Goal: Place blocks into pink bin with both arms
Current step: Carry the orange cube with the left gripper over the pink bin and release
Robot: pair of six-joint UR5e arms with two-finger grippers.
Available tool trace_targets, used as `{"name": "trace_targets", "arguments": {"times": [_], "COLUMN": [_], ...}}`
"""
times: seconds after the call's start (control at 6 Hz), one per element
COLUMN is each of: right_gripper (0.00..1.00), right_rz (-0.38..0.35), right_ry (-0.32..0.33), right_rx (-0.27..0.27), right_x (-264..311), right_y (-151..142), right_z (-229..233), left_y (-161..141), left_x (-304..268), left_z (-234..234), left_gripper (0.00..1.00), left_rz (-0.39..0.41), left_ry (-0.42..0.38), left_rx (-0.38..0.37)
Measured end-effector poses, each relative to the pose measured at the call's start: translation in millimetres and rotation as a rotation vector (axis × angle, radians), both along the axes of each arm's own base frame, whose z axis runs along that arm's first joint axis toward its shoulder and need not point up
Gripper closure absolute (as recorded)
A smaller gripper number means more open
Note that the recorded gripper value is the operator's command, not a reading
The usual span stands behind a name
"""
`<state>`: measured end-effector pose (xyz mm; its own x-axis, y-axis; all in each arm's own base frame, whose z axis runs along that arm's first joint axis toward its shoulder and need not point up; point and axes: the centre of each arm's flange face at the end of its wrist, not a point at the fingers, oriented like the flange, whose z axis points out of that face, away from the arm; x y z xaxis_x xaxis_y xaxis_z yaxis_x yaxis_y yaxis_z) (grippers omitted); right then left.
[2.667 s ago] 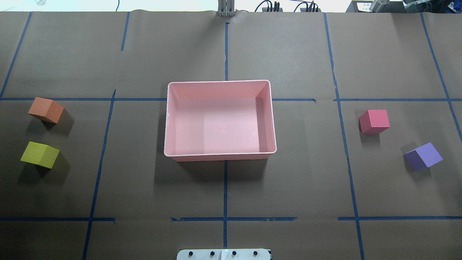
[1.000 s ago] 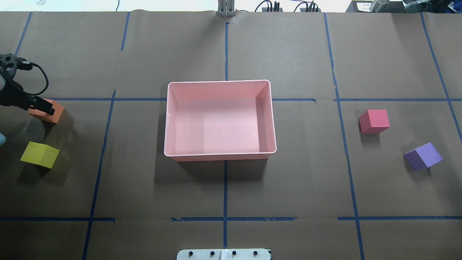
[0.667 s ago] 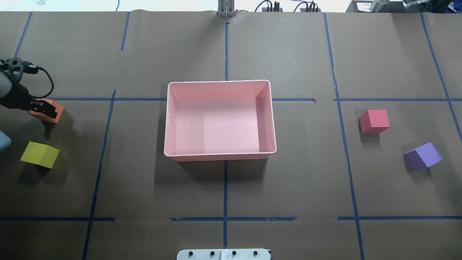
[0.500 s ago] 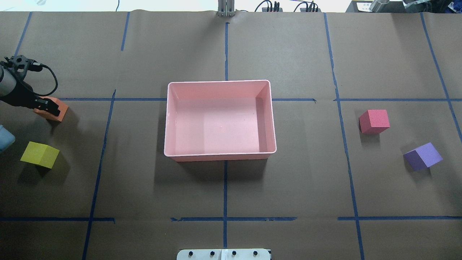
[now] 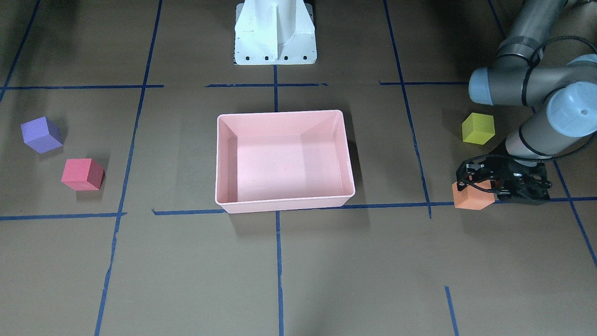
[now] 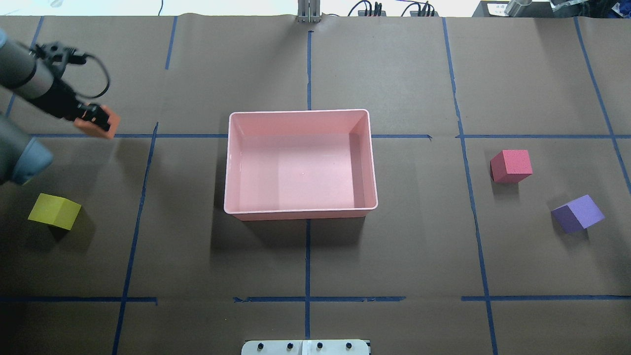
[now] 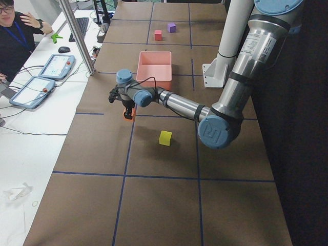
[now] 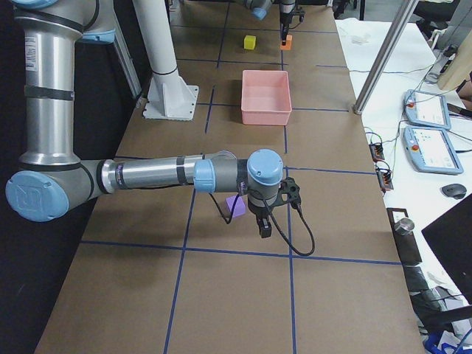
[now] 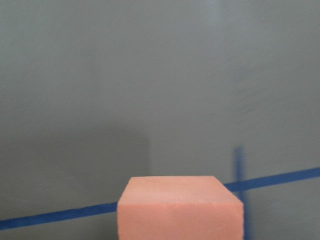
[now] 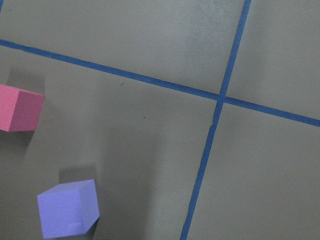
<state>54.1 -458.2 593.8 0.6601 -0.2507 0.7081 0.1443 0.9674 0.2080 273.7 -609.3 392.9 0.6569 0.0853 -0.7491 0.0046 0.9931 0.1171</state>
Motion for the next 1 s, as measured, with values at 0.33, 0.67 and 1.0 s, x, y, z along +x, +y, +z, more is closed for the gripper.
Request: {"name": "trace_targets", "arguments": {"times": [0.33,0.67,1.0], "right_gripper": [0.00,0.00,0.00], "right_rz": [0.000,-0.001,0.002], "right_ry": [-0.001,-0.002,-0.011], "right_rx": [0.000,0.003,0.001], "right_x": [0.0,-1.4,-23.9], "right_y": [0.0,-2.1,-25.6], "right_z": [-0.1,-2.2,-27.3], "left_y": [17.9,80.9,113.3], "left_x": [72.0,184.9,213.1], "left_z": [-133.5,-233.3,-253.3], "left_gripper": [0.44,0.00,0.00], "left_rz": [-0.091,-0.149,-0.156], "left_ry": [0.065,0.042,0.022], "left_rx": [-0.109,-0.156,-0.132]}}
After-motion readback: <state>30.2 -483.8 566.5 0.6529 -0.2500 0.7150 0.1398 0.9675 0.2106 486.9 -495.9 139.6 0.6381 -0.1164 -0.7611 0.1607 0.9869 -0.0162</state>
